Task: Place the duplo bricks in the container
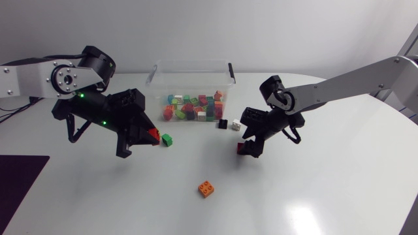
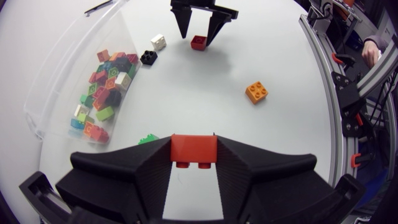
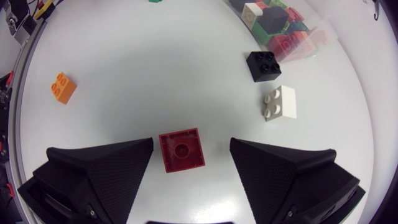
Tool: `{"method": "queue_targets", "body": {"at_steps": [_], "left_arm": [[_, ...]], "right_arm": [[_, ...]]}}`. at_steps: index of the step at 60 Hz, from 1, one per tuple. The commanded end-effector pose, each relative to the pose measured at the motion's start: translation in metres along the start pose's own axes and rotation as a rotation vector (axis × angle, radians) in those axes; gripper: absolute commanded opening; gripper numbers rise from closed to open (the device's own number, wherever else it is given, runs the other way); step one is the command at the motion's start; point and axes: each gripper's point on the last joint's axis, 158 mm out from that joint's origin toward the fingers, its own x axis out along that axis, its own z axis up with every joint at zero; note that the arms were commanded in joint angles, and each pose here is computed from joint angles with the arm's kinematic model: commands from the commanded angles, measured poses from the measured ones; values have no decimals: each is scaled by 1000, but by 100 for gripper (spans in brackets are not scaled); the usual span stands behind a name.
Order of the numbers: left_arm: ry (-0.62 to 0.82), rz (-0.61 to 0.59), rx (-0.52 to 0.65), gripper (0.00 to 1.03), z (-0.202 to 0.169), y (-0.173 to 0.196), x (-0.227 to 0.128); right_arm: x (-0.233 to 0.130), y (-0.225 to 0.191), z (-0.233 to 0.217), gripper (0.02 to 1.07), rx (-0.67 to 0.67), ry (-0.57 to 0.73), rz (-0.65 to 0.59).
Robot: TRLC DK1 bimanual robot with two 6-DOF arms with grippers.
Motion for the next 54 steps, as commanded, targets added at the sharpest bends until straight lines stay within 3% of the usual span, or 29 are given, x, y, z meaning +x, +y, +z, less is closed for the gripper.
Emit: {"method": "queue_targets", "body": {"at_steps": [1,10,12,16,20,54], "left_arm": [[-39,31,14,26,24,6,-15],[-61,56,14,26,40,14,-22],[-68,66,11,26,45,19,-25],[-85,86,-5,26,55,28,-30],[-98,106,-19,26,63,40,-34],[-290,303,-252,26,115,164,-37]], "right_arm": [[12,2,-7,86,-21,17,25],[18,1,-11,70,-22,26,37],[20,2,-12,64,-23,28,40],[20,3,-14,40,-22,30,47],[17,4,-14,27,-18,30,47],[-76,34,48,26,-25,-80,-2]]}}
